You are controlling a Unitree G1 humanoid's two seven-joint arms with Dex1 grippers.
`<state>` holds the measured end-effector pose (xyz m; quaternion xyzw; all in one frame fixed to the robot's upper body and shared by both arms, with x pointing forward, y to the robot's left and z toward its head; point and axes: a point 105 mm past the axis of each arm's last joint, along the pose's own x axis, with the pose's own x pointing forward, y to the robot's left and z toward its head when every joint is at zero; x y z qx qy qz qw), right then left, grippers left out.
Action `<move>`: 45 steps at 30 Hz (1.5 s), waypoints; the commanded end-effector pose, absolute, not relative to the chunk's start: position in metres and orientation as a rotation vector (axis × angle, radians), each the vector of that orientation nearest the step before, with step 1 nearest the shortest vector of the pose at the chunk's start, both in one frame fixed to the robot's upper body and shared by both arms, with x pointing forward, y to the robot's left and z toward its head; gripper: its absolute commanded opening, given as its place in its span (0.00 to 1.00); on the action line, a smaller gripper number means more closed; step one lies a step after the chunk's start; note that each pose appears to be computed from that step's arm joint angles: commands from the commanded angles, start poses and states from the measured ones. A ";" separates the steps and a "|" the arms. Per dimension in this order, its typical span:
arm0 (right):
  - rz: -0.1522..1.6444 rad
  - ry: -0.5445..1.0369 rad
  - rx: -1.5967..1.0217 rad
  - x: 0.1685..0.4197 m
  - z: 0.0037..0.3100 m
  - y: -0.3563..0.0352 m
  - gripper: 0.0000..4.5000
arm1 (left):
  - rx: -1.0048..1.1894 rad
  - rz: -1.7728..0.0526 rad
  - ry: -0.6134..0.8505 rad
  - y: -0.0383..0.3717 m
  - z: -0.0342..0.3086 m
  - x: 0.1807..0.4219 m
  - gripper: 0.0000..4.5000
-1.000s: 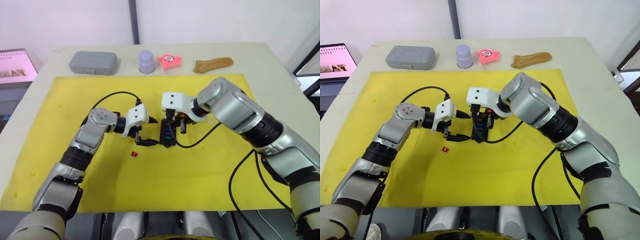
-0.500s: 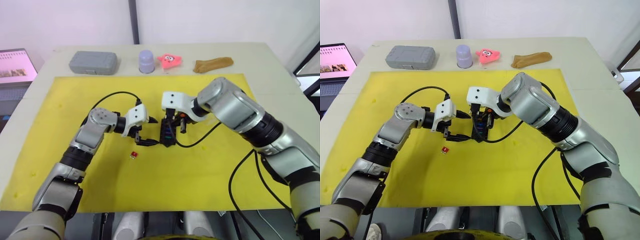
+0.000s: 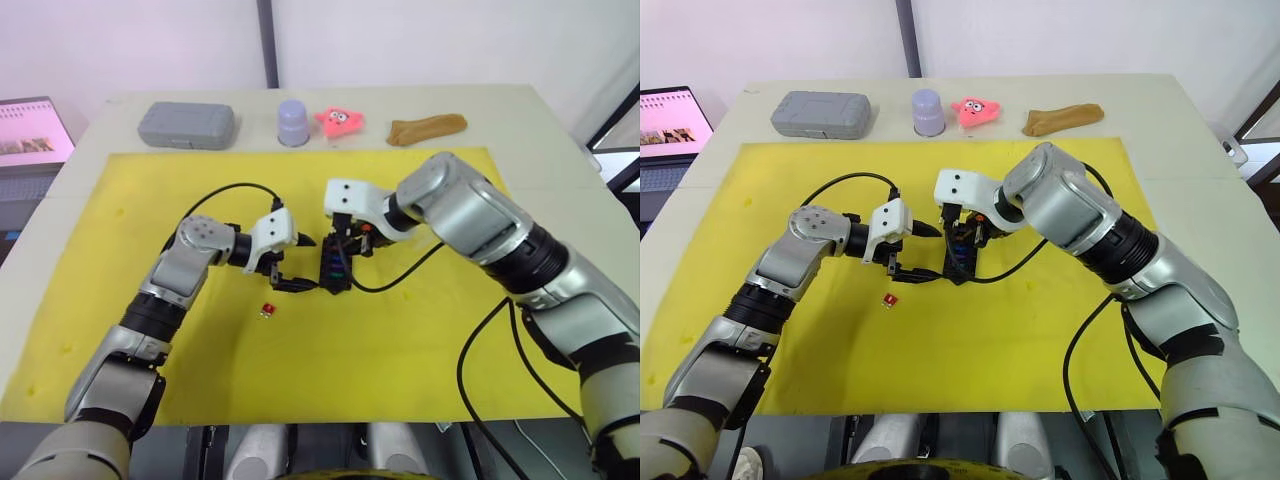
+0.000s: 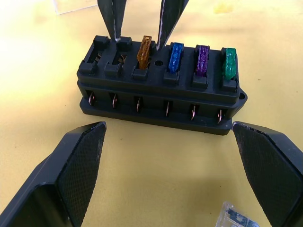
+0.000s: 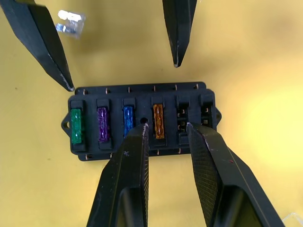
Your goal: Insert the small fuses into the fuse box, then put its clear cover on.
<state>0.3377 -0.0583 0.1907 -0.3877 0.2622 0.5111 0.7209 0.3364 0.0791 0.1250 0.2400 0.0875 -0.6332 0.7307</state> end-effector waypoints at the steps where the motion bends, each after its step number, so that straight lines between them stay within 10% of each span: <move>1: 1.160 0.416 -0.761 0.327 0.230 -0.053 0.30 | 0.548 -1.378 0.137 0.083 0.140 0.338 1.00; 6: 1.109 0.102 -0.622 0.326 0.255 -0.052 0.30 | 0.541 -1.369 0.135 0.087 0.143 0.339 1.00; 13: 1.152 0.201 -0.407 0.321 0.216 -0.067 0.30 | 0.529 -1.367 0.124 0.090 0.149 0.342 1.00; 18: 1.132 0.209 -0.374 0.323 0.197 -0.071 0.01 | 0.528 -1.376 0.114 0.088 0.153 0.345 1.00; 45: 1.085 0.357 -0.312 0.335 0.136 -0.078 0.01 | 0.520 -1.367 0.099 0.084 0.160 0.348 1.00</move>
